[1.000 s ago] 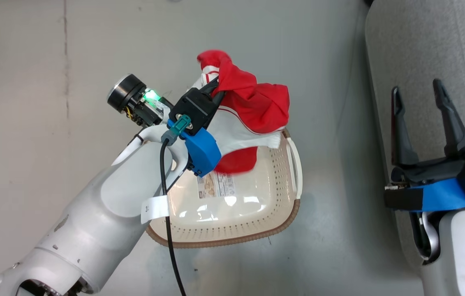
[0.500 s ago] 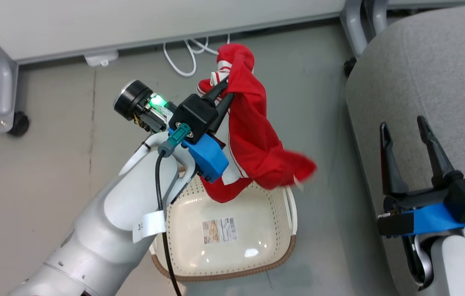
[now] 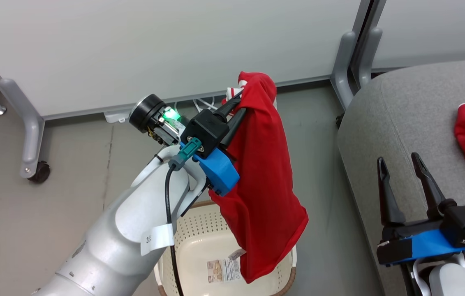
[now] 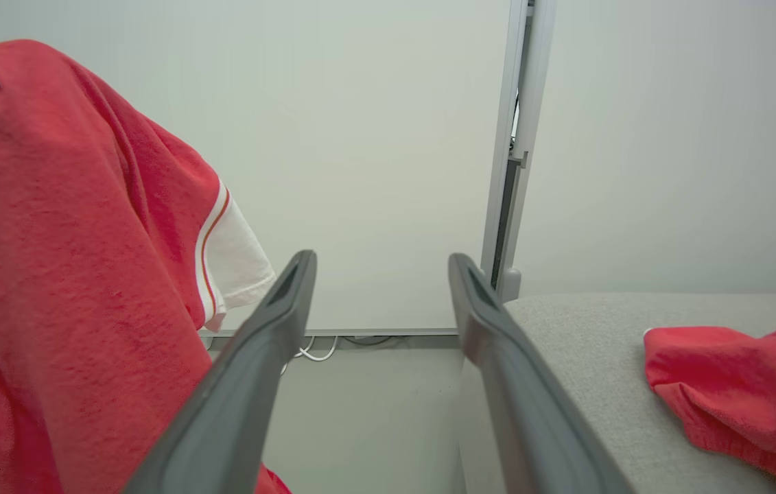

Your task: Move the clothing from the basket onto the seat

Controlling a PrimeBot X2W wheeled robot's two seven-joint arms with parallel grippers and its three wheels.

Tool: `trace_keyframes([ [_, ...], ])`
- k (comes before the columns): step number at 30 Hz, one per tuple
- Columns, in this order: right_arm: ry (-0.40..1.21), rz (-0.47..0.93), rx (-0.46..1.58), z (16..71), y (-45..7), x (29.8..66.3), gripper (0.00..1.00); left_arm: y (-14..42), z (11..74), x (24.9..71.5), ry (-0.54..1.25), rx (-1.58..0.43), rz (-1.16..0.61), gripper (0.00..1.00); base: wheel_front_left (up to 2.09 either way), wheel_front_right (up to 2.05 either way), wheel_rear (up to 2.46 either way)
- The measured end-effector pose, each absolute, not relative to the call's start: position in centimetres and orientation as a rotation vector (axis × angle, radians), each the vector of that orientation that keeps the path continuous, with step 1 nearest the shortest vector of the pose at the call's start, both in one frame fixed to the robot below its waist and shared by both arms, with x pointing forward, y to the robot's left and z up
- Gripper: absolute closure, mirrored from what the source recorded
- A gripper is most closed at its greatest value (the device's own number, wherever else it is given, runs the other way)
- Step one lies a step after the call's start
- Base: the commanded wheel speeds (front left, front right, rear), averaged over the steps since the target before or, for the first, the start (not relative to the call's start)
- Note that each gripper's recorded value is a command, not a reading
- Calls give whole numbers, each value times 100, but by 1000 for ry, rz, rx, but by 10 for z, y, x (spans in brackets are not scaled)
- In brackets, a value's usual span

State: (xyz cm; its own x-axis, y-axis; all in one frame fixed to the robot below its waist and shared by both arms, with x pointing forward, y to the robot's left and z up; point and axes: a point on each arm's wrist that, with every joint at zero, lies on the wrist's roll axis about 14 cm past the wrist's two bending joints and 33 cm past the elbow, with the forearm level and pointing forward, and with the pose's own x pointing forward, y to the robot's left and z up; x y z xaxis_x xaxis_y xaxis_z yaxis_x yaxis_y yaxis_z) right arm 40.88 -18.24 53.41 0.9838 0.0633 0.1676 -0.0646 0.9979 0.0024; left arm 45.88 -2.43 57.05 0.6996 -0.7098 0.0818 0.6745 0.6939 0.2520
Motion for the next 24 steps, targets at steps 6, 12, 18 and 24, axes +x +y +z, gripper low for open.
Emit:
trace_keyframes([
  [6,-178,65,16,538,-182,397,0,-26,588,448,-215,211,-782,100,0,0,0],
  [12,-191,70,22,543,-180,394,0,-27,594,442,-225,213,-783,100,0,0,0],
  [18,-189,109,25,542,-167,394,0,-27,592,441,-220,211,-788,100,0,0,0],
  [24,-205,203,21,548,-135,399,0,-27,588,442,-209,203,-789,100,0,0,0],
])
